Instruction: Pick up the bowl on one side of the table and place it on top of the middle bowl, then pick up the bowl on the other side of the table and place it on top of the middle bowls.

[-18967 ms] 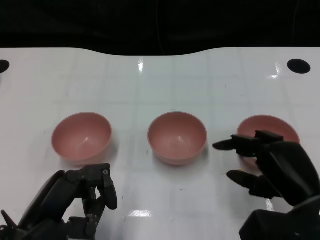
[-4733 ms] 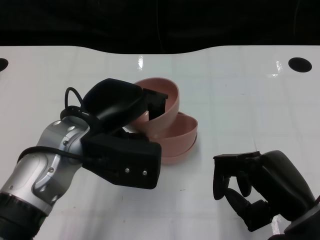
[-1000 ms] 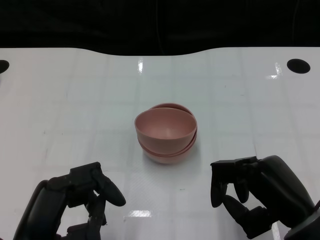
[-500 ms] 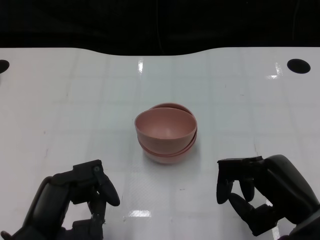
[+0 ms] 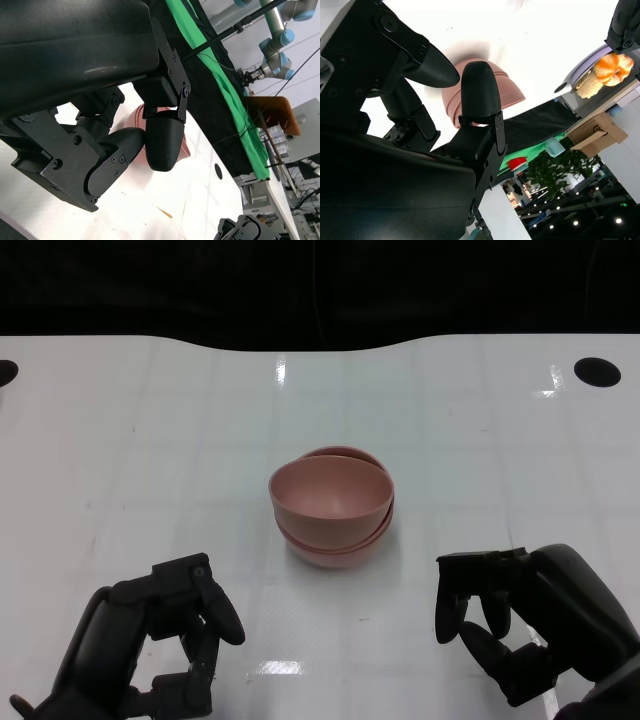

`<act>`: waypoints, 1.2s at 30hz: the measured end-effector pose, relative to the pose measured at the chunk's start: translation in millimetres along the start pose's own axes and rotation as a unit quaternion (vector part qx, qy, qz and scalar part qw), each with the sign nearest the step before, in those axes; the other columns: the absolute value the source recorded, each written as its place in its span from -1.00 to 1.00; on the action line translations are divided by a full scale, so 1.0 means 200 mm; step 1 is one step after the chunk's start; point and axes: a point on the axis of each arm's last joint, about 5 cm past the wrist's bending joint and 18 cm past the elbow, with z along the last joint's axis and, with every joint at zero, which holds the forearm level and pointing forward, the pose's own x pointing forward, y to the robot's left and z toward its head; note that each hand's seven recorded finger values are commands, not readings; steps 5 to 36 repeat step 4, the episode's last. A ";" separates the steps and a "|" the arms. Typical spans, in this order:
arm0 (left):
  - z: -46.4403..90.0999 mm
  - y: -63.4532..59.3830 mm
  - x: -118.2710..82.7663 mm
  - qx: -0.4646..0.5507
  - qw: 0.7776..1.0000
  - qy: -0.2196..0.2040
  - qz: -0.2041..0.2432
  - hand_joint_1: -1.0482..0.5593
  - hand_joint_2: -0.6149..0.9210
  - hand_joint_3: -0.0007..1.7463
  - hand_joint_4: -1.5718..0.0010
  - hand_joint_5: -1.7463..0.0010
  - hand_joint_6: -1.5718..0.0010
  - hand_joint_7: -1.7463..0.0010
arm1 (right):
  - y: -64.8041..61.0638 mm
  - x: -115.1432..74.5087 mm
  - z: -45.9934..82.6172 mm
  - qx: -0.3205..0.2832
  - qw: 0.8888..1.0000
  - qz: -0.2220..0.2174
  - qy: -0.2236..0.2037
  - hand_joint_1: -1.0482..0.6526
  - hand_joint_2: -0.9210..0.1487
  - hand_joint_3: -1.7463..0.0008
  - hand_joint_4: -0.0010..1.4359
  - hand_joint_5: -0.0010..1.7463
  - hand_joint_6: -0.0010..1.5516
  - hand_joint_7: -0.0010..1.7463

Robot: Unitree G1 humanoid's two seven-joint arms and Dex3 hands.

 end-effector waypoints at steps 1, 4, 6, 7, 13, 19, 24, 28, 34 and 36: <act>0.00 0.00 0.00 0.000 1.000 -0.002 0.000 0.14 0.19 0.72 -0.15 -0.90 -0.10 -0.69 | 0.00 0.00 0.00 0.000 1.000 0.000 0.000 0.12 0.56 -0.93 0.31 1.00 0.14 0.64; 0.00 0.00 0.00 0.002 1.000 -0.009 0.000 0.13 0.18 0.72 -0.15 -0.90 -0.11 -0.68 | 0.00 0.00 0.00 -0.001 1.000 0.000 -0.001 0.11 0.57 -0.93 0.31 1.00 0.15 0.64; 0.00 0.00 0.00 0.002 1.000 -0.009 0.000 0.13 0.18 0.72 -0.15 -0.90 -0.11 -0.68 | 0.00 0.00 0.00 -0.001 1.000 0.000 -0.001 0.11 0.57 -0.93 0.31 1.00 0.15 0.64; 0.00 0.00 0.00 0.002 1.000 -0.009 0.000 0.13 0.18 0.72 -0.15 -0.90 -0.11 -0.68 | 0.00 0.00 0.00 -0.001 1.000 0.000 -0.001 0.11 0.57 -0.93 0.31 1.00 0.15 0.64; 0.00 0.00 0.00 0.002 1.000 -0.009 0.000 0.13 0.18 0.72 -0.15 -0.90 -0.11 -0.68 | 0.00 0.00 0.00 -0.001 1.000 0.000 -0.001 0.11 0.57 -0.93 0.31 1.00 0.15 0.64; 0.00 0.00 0.00 0.002 1.000 -0.009 0.000 0.13 0.18 0.72 -0.15 -0.90 -0.11 -0.68 | 0.00 0.00 0.00 -0.001 1.000 0.000 -0.001 0.11 0.57 -0.93 0.31 1.00 0.15 0.64; 0.00 0.00 0.00 0.002 1.000 -0.009 0.000 0.13 0.18 0.72 -0.15 -0.90 -0.11 -0.68 | 0.00 0.00 0.00 -0.001 1.000 0.000 -0.001 0.11 0.57 -0.93 0.31 1.00 0.15 0.64; 0.00 0.00 0.00 0.002 1.000 -0.009 0.000 0.13 0.18 0.72 -0.15 -0.90 -0.11 -0.68 | 0.00 0.00 0.00 -0.001 1.000 0.000 -0.001 0.11 0.57 -0.93 0.31 1.00 0.15 0.64; 0.00 0.00 0.00 0.002 1.000 -0.009 0.000 0.13 0.18 0.72 -0.15 -0.90 -0.11 -0.68 | 0.00 0.00 0.00 -0.001 1.000 0.000 -0.001 0.11 0.57 -0.93 0.31 1.00 0.15 0.64; 0.00 0.00 0.00 0.002 1.000 -0.009 0.000 0.13 0.18 0.72 -0.15 -0.90 -0.11 -0.68 | 0.00 0.00 0.00 -0.001 1.000 0.000 -0.001 0.11 0.57 -0.93 0.31 1.00 0.15 0.64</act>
